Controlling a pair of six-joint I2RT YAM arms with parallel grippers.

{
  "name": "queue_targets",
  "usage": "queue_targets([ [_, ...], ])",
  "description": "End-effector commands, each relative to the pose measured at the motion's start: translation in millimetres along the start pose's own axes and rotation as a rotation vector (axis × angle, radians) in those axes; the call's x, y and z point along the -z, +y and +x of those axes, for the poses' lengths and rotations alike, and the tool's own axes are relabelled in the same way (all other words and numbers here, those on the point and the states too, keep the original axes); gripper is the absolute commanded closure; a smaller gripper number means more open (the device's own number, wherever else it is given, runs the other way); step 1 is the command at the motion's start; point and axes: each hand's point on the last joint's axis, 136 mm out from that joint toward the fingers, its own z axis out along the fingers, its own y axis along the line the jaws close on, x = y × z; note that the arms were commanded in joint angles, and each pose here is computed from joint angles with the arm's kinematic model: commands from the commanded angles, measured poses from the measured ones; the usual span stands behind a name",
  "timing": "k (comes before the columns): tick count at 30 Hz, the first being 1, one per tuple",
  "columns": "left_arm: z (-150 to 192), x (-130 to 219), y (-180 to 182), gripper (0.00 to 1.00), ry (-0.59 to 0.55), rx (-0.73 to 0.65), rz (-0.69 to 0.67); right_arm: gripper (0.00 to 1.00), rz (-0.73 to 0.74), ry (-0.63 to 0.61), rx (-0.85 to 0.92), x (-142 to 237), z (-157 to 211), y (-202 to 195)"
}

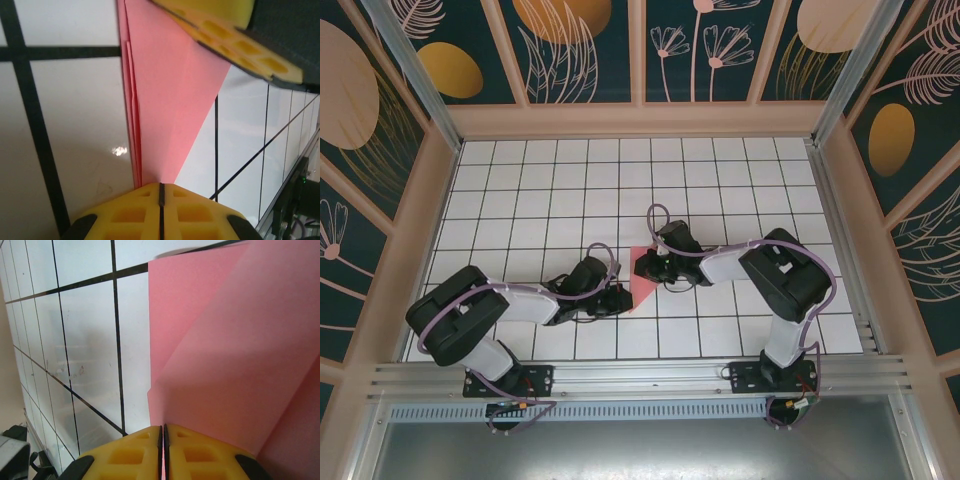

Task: Fold a paper plane with a square sheet of paper (pick it up from the middle)
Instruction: Fourth fold the wing at the center of the table.

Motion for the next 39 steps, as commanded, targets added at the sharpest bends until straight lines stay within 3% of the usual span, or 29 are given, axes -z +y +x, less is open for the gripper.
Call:
queue_targets([
  [1, 53.6, 7.5, 43.5, 0.91, 0.192, 0.053, -0.145, 0.87, 0.266, 0.082, -0.073, -8.6, 36.0, -77.3],
  [9, 59.9, 20.9, 45.4, 0.91, 0.193, 0.058, -0.16, 0.87, 0.269, 0.08, -0.071, -8.5, 35.5, -77.5],
  [18, -15.3, 48.3, -37.8, 0.88, -0.11, -0.055, -0.004, 0.87, 0.263, 0.08, -0.074, -9.0, 35.8, -76.4],
  [25, -44.5, 15.2, -52.2, 0.87, -0.137, -0.052, 0.016, 0.87, 0.262, 0.079, -0.071, -8.6, 35.6, -75.7],
  [31, -33.3, -6.2, -14.5, 0.9, -0.083, 0.001, -0.093, 0.87, 0.25, 0.079, -0.069, -9.5, 35.0, -73.4],
  [39, 4.8, -4.8, 49.8, 0.93, 0.001, 0.076, -0.262, 0.86, 0.204, 0.05, -0.036, -3.0, 24.2, -55.9],
])
